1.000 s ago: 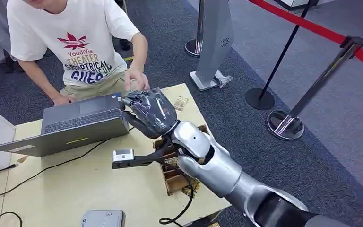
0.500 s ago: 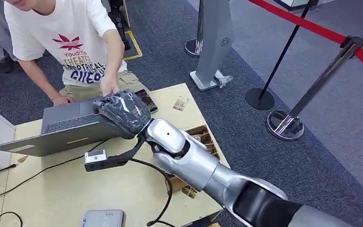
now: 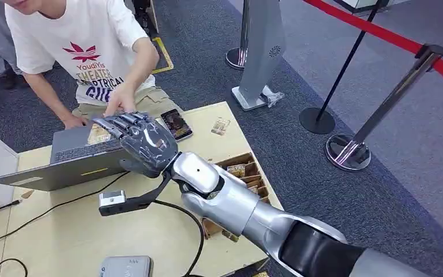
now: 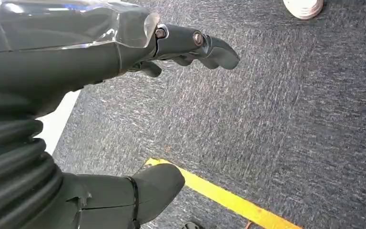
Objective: Pass the card to the sensor for recognition and then transmit it.
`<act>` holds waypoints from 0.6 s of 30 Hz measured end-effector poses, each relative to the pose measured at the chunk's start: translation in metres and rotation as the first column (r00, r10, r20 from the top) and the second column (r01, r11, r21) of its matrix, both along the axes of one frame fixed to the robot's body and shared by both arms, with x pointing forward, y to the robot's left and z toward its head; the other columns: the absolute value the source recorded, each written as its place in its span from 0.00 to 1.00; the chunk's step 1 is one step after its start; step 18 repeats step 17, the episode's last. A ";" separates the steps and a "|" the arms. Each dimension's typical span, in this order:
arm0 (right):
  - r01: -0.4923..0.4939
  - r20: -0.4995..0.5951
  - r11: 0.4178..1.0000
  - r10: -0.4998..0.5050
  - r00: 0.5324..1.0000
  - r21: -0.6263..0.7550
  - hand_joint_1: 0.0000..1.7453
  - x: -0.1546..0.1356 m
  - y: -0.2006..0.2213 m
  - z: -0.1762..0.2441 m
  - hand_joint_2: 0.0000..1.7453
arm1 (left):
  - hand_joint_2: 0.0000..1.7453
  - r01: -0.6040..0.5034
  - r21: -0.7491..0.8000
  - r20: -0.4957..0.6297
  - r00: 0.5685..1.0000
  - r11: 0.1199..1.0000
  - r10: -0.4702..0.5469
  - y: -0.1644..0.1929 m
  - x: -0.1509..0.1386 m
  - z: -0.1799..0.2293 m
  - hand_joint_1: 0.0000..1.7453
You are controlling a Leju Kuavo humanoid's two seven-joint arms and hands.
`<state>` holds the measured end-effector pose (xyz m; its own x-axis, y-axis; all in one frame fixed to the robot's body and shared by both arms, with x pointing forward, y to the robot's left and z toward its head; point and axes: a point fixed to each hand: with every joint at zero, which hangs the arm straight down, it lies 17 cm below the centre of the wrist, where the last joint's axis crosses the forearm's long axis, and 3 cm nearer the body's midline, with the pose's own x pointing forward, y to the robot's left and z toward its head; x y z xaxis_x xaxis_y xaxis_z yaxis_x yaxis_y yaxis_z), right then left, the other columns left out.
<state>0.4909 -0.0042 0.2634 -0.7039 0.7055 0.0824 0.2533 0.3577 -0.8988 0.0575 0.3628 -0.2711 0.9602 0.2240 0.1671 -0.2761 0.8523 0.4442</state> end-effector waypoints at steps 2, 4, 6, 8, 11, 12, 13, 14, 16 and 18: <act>0.000 0.000 1.000 0.000 1.000 -0.001 0.00 0.000 0.000 0.000 1.00 | 1.00 0.000 0.000 0.000 1.000 1.000 0.000 0.000 0.000 0.000 0.00; 0.000 0.001 1.000 0.000 1.000 0.000 0.00 0.000 0.000 0.000 1.00 | 1.00 0.000 0.000 0.000 1.000 1.000 0.000 0.000 0.000 0.000 0.00; 0.003 0.006 1.000 -0.003 1.000 0.005 0.00 -0.003 0.000 -0.001 1.00 | 1.00 0.004 -0.001 -0.002 1.000 1.000 -0.004 0.000 -0.001 0.000 0.00; -0.001 0.005 0.999 0.001 1.000 0.034 0.00 -0.008 0.000 0.000 1.00 | 1.00 0.007 -0.002 -0.003 1.000 1.000 -0.007 -0.001 -0.001 0.000 0.00; -0.036 -0.014 0.994 0.038 0.999 0.103 0.00 -0.020 0.002 0.003 1.00 | 1.00 0.007 -0.002 -0.003 1.000 1.000 -0.007 -0.001 -0.001 0.000 0.00; -0.052 -0.025 0.990 0.056 0.998 0.134 0.00 -0.024 0.002 0.005 1.00 | 1.00 0.006 -0.001 -0.003 1.000 1.000 -0.006 0.000 -0.001 0.000 0.00; -0.066 -0.037 0.984 0.073 0.997 0.166 0.00 -0.029 0.002 0.006 1.00 | 1.00 0.006 -0.001 -0.003 1.000 1.000 -0.006 -0.001 -0.001 0.000 0.00; -0.083 -0.047 0.976 0.094 0.994 0.203 0.00 -0.034 0.002 0.008 1.00 | 1.00 0.005 -0.002 -0.003 1.000 1.000 -0.005 -0.001 -0.001 0.000 0.00; -0.114 -0.075 0.951 0.141 0.987 0.287 0.00 -0.045 0.001 0.011 1.00 | 1.00 0.001 -0.003 -0.003 1.000 1.000 -0.001 -0.001 -0.001 0.000 0.00; -0.126 -0.086 0.937 0.162 0.983 0.325 0.00 -0.051 0.000 0.011 1.00 | 1.00 -0.001 -0.003 -0.003 1.000 1.000 0.001 -0.001 -0.002 -0.001 0.00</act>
